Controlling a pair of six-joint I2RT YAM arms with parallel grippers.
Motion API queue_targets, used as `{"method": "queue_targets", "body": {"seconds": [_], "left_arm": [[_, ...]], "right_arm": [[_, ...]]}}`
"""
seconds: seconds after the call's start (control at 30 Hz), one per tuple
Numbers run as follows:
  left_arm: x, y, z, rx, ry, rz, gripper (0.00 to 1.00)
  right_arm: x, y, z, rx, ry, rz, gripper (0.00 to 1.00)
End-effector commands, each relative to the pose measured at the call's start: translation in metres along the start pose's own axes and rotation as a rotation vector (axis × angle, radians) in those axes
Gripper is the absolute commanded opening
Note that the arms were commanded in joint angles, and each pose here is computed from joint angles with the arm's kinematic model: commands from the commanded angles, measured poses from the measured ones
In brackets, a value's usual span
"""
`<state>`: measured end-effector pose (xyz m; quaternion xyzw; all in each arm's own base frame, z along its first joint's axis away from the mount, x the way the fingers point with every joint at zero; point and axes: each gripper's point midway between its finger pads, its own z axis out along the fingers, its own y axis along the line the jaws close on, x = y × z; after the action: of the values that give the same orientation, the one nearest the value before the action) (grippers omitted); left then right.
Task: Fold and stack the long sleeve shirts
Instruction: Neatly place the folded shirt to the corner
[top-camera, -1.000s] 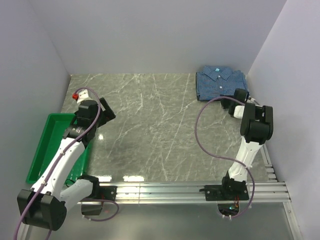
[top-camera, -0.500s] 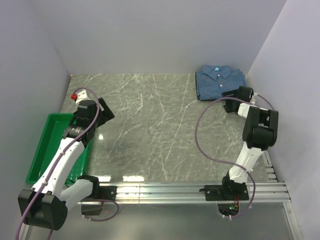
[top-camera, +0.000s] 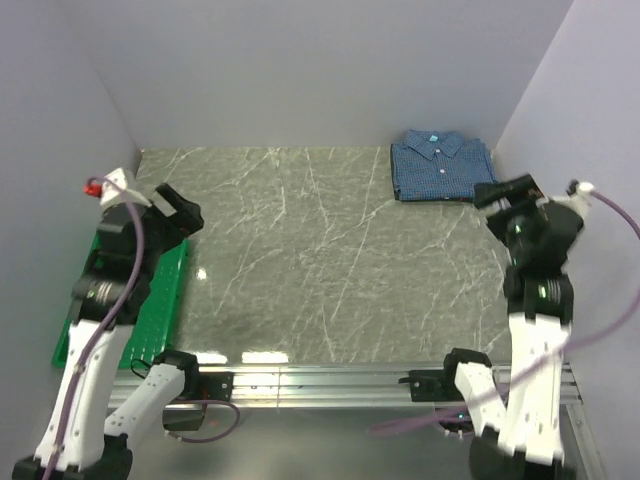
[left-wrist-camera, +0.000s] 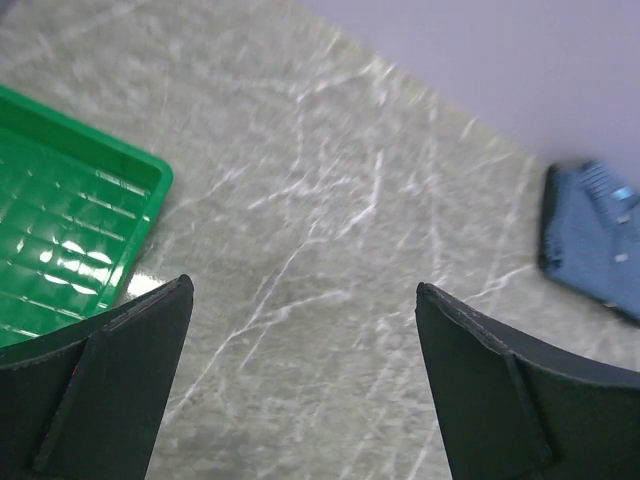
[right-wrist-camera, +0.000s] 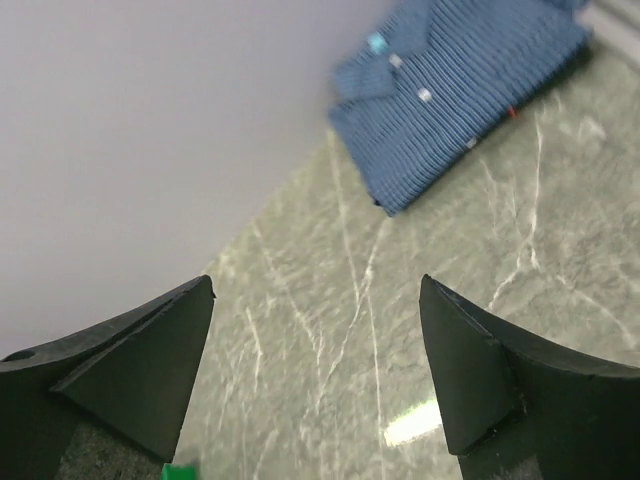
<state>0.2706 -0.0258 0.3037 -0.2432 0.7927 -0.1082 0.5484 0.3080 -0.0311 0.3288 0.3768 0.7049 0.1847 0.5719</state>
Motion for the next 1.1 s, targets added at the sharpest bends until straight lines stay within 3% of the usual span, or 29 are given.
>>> {"method": "queue_targets", "body": {"seconds": [0.0, 0.13, 0.33, 0.53, 0.73, 1.07], "left_arm": [[-0.021, 0.009, -0.044, -0.015, -0.041, 0.004, 0.99], [-0.052, 0.017, -0.098, 0.009, -0.179, -0.026, 0.99], [-0.066, 0.05, -0.154, -0.02, -0.332, -0.094, 0.99], [-0.041, 0.071, -0.156, 0.0, -0.35, -0.131, 0.99], [-0.021, 0.075, -0.143, 0.023, -0.322, -0.132, 0.99], [-0.027, 0.088, -0.141, -0.033, -0.388, -0.178, 0.99]], "right_arm": [[0.013, -0.018, -0.051, 0.032, 0.023, -0.119, 0.9], [0.007, -0.024, -0.111, -0.014, -0.104, -0.223, 0.9], [0.024, -0.057, -0.137, 0.035, -0.123, -0.281, 0.9], [0.041, -0.08, -0.141, 0.049, -0.119, -0.296, 0.86], [0.045, -0.074, -0.14, -0.009, -0.125, -0.301, 0.86], [0.039, -0.067, -0.142, -0.041, -0.154, -0.298, 0.86]]}}
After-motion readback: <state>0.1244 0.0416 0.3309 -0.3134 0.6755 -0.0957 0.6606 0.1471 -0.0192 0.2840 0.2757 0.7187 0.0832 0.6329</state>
